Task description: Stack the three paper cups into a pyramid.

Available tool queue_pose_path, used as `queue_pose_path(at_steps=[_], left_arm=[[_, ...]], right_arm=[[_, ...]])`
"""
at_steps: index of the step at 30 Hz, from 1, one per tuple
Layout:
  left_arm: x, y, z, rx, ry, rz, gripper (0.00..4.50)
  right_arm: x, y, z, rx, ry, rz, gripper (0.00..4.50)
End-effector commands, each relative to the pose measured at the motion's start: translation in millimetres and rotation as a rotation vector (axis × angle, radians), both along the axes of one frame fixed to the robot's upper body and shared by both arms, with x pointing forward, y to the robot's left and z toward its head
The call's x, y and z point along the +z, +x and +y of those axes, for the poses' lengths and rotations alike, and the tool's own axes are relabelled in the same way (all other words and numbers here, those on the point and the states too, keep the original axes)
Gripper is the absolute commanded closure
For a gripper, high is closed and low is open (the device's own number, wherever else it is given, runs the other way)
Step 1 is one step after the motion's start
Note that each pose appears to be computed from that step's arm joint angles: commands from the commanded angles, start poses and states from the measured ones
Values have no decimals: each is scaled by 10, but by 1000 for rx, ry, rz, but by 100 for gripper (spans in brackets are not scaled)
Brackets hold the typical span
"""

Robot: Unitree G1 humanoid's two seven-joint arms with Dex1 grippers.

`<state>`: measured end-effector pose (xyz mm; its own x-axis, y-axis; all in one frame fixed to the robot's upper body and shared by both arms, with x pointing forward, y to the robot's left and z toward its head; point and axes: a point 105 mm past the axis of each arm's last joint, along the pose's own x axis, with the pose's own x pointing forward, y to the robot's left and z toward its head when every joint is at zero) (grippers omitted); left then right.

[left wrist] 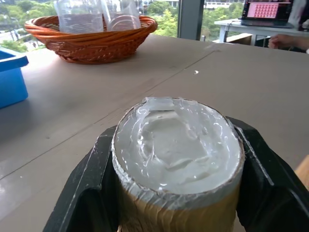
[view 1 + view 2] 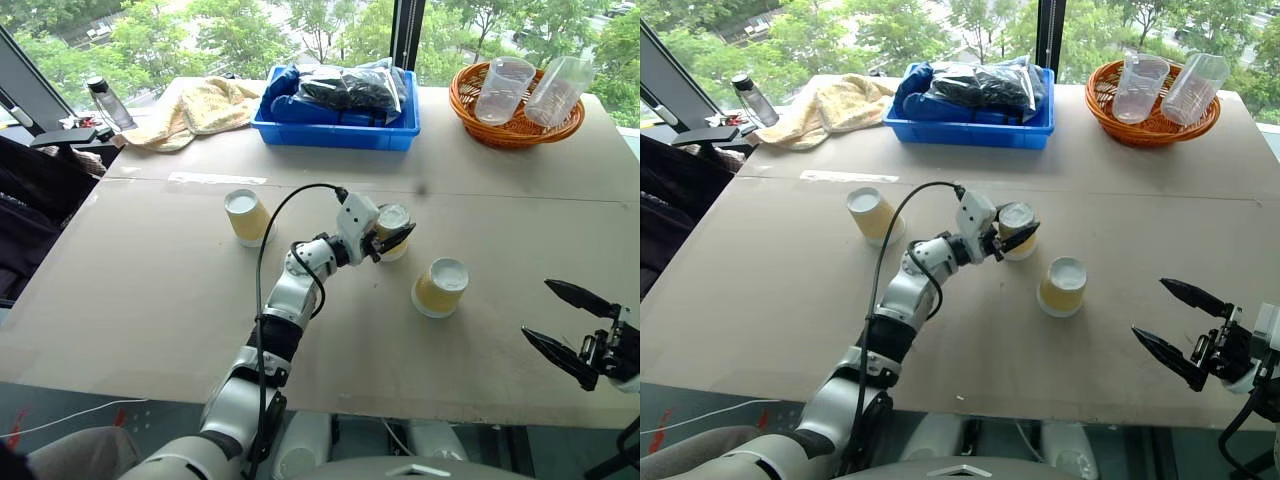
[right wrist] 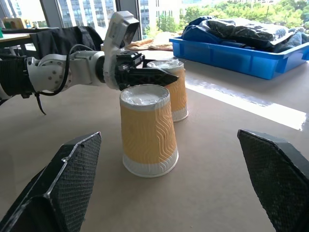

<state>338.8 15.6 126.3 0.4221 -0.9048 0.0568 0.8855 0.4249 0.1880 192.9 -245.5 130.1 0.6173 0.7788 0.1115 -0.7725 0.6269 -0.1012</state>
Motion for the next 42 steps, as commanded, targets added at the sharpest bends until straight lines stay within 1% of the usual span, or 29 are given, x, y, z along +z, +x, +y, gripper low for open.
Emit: queue_pose_path(at_steps=[1,4,8,15,22,24,26,27,28,32,36,38,40,42], left_arm=[[129,-341,26,-180,38,-23,225],[102,-527,100,-254,88,6,225],[95,-603,73,-279,87,18,225],[50,-600,-104,-270,85,-12,225],[-13,-572,-32,-256,121,-9,225],[-17,-573,-30,-263,118,-3,123],[-12,-578,-41,-264,110,-7,71],[-7,-575,-46,-262,106,-10,54],[-1,-576,-50,-261,97,-9,7],[59,-601,-41,-253,55,-21,3],[208,-624,62,-238,42,-53,3],[342,-657,90,-234,42,-87,3],[527,-719,93,-242,7,-109,3],[692,-771,103,-248,-24,-128,3]], right_arm=[[39,-13,-25,12,-19,-31,0],[39,-1,-37,14,-19,-32,0],[43,14,-4,21,-15,-36,0],[58,7,57,23,-8,-38,0],[70,19,74,20,-10,-40,0],[71,34,79,21,-9,-40,0],[73,42,81,22,-9,-42,0],[73,46,81,22,-9,-42,0],[73,48,83,22,-8,-43,0],[72,52,97,27,-7,-42,0],[74,79,164,56,-1,-35,0],[54,110,204,67,-2,-24,0],[32,158,257,72,-7,-18,0],[9,258,302,54,-24,-16,0]])
